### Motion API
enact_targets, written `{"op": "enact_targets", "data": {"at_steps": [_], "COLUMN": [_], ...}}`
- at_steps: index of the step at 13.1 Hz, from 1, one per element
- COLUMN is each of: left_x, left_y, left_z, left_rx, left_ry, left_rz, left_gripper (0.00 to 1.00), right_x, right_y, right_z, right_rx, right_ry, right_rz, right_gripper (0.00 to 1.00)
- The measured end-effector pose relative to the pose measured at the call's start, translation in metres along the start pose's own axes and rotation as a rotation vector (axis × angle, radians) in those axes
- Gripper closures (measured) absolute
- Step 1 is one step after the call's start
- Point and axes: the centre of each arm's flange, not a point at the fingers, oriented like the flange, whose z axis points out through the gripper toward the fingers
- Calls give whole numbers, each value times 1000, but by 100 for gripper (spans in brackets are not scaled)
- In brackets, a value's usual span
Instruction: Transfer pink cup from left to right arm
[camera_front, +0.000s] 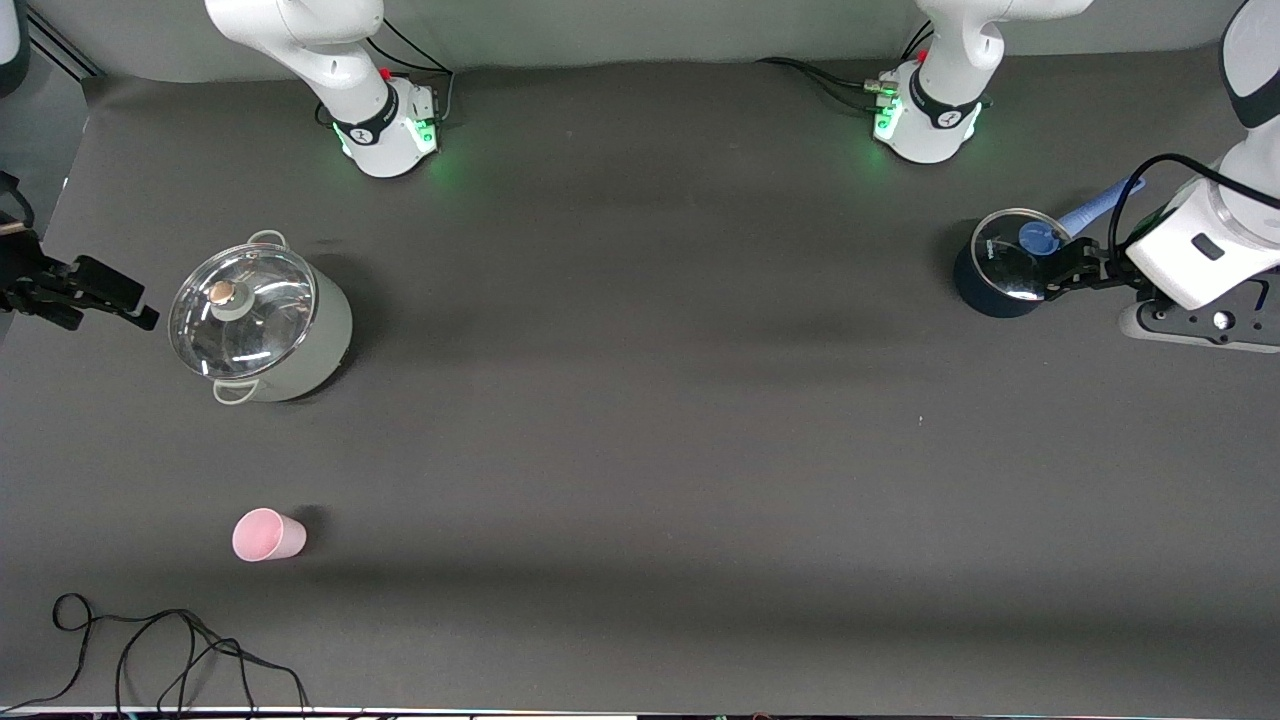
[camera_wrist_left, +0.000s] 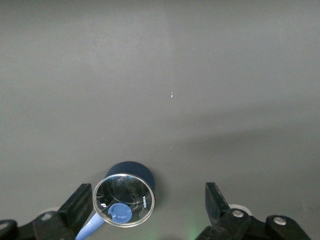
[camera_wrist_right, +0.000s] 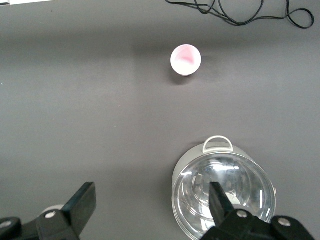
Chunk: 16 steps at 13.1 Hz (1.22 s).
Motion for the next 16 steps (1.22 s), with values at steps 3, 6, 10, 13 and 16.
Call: {"op": "enact_targets", "data": {"at_steps": [3, 6, 10, 13, 16], "left_x": [0, 0, 0, 0, 0], "left_y": [0, 0, 0, 0, 0], "left_z": [0, 0, 0, 0, 0], "left_rx": [0, 0, 0, 0, -1], "left_ry": [0, 0, 0, 0, 0], "left_rz": [1, 1, 1, 1, 2], "left_gripper": [0, 0, 0, 0, 0], "right_x": [0, -1, -9, -13, -14], "right_y": [0, 4, 7, 11, 10], "right_z": [0, -1, -3, -5, -4], "right_rx": [-24, -46, -44, -40, -39], "right_ry": [0, -10, -68, -100, -108], "right_rz": [-8, -72, -141, -167, -173], "right_gripper": [0, 0, 0, 0, 0]}}
